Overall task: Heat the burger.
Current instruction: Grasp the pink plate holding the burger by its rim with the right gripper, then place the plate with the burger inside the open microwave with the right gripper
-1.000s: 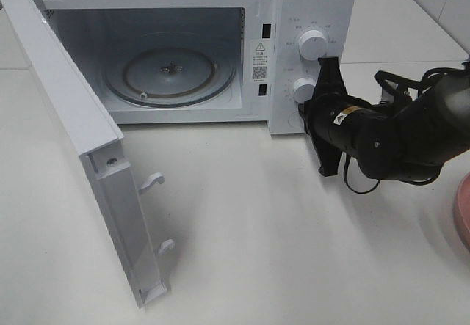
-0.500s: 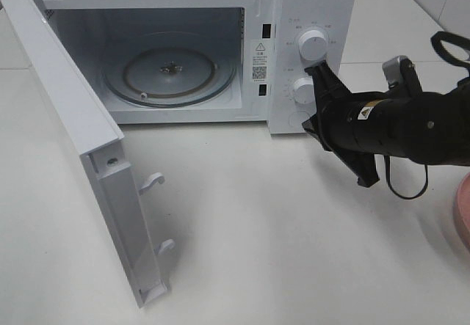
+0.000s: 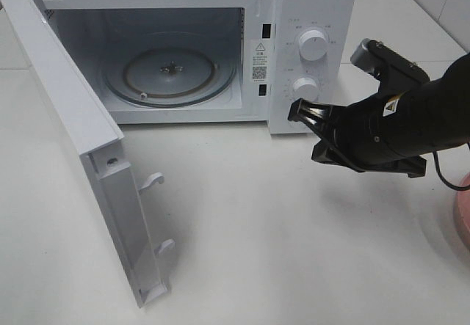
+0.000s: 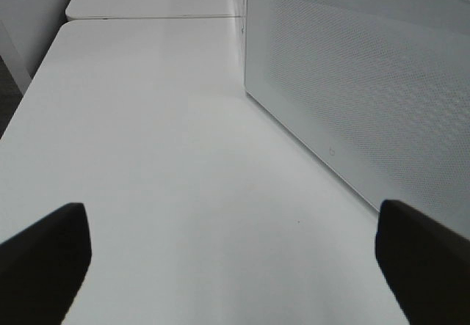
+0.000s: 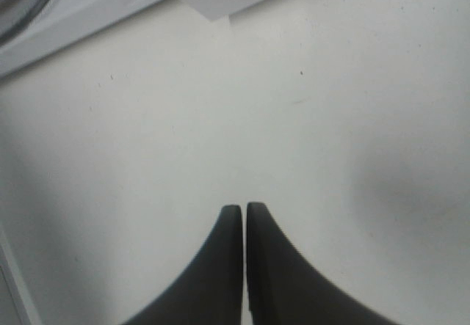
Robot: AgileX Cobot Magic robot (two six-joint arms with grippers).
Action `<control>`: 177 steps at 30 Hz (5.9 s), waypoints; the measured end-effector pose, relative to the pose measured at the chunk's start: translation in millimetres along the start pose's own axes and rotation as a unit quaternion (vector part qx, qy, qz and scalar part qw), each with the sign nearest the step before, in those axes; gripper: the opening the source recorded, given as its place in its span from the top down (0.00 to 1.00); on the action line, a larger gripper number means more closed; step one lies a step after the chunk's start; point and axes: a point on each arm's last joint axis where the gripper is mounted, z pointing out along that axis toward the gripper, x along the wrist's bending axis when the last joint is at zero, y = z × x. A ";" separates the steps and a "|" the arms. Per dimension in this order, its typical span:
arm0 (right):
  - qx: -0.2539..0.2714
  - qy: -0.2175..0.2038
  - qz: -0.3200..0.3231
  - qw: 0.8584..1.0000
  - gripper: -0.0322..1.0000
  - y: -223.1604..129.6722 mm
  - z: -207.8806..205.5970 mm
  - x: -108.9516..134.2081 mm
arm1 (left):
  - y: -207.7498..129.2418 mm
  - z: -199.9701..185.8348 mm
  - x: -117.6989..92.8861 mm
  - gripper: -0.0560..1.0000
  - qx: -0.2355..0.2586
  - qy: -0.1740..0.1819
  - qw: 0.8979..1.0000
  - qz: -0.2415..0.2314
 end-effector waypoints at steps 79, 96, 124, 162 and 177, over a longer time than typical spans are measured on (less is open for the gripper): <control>0.301 -0.250 -0.165 0.905 0.14 30.6 19.9 -138.7 | 0.0 0.0 0.0 0.03 0.000 0.000 1.000 0.000; 0.310 -0.257 -0.162 0.901 0.52 26.5 27.2 -143.7 | 0.0 0.0 0.0 0.03 0.000 0.000 1.000 0.000; 0.335 -0.322 -0.211 0.860 0.95 14.8 26.3 -123.0 | 0.0 0.0 0.0 0.03 0.000 0.000 1.000 0.000; 0.275 -0.368 -0.321 0.828 0.93 -13.5 -26.2 -72.0 | 0.0 0.0 0.0 0.03 0.000 0.000 1.000 0.000; 0.235 -0.357 -0.370 0.825 0.92 -19.7 -59.3 -39.7 | 0.0 0.0 0.0 0.03 0.000 0.000 1.000 0.000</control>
